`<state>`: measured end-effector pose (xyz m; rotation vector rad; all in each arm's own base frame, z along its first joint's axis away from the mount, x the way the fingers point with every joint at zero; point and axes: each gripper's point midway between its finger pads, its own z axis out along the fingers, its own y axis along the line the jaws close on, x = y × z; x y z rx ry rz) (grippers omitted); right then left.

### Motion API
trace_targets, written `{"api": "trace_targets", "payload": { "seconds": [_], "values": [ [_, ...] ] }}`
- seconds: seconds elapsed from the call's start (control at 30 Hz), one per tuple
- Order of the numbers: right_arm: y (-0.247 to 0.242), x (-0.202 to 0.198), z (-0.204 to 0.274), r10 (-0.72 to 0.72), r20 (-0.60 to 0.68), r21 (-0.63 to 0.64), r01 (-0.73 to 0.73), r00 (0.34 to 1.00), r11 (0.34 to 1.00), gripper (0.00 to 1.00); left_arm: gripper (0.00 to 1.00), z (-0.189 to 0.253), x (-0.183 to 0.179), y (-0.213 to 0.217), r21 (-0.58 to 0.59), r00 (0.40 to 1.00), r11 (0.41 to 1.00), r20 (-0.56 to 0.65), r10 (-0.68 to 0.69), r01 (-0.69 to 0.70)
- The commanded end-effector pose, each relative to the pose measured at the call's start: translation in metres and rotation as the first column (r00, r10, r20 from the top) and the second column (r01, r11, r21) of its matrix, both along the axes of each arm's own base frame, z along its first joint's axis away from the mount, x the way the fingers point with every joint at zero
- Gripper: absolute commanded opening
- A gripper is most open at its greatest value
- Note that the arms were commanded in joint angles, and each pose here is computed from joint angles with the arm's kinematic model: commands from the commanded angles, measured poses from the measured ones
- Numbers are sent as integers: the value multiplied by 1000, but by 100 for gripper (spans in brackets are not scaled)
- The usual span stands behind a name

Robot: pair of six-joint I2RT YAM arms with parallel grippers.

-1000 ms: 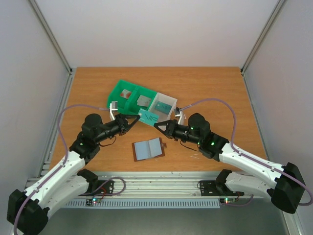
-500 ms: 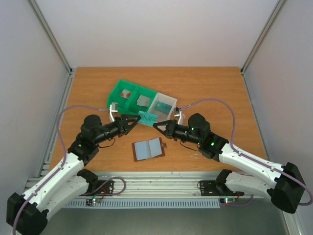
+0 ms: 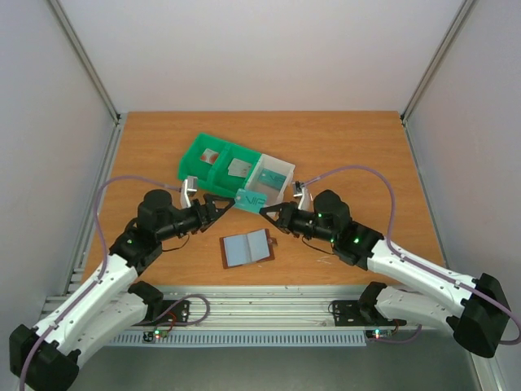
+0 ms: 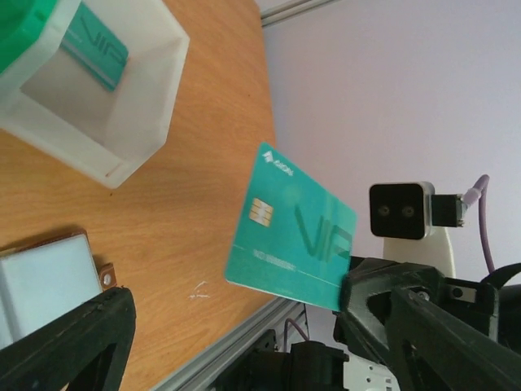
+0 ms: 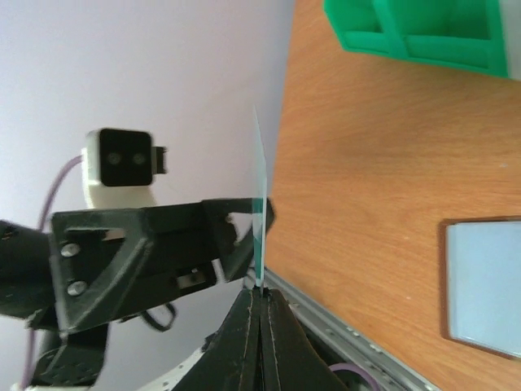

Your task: Take the credit cards out of the card holder

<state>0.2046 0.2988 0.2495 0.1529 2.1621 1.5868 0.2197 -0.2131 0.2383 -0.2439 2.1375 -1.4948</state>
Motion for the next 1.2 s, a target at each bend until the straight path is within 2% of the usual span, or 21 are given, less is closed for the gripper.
{"api": "trace_targets", "payload": {
  "seconds": [0.0,0.1,0.23,0.47,0.83,1.03,1.17],
  "values": [
    [-14,10,-8,-67,4,-124,67,998,990,1,91,11,0,4,82,998,997,57,-8,3],
    [-21,18,-13,-94,0,-185,92,996,978,1,99,5,-1,12,173,998,985,62,-2,-9],
    [-30,33,-12,-121,-34,-199,112,992,974,1,99,-12,2,29,329,998,943,62,35,-53],
    [-43,67,-23,-168,-31,-307,150,985,940,1,99,-26,4,39,464,998,885,59,11,-37],
    [-59,123,-67,-240,-67,-460,183,969,869,1,99,-48,2,36,549,995,834,38,-88,53],
    [-59,147,-81,-260,-73,-497,191,963,847,1,99,-48,-1,40,571,993,819,57,-103,53],
    [-52,162,-92,-256,-116,-513,162,960,843,1,99,-35,0,48,579,992,815,102,-71,-1]
  ]
}}
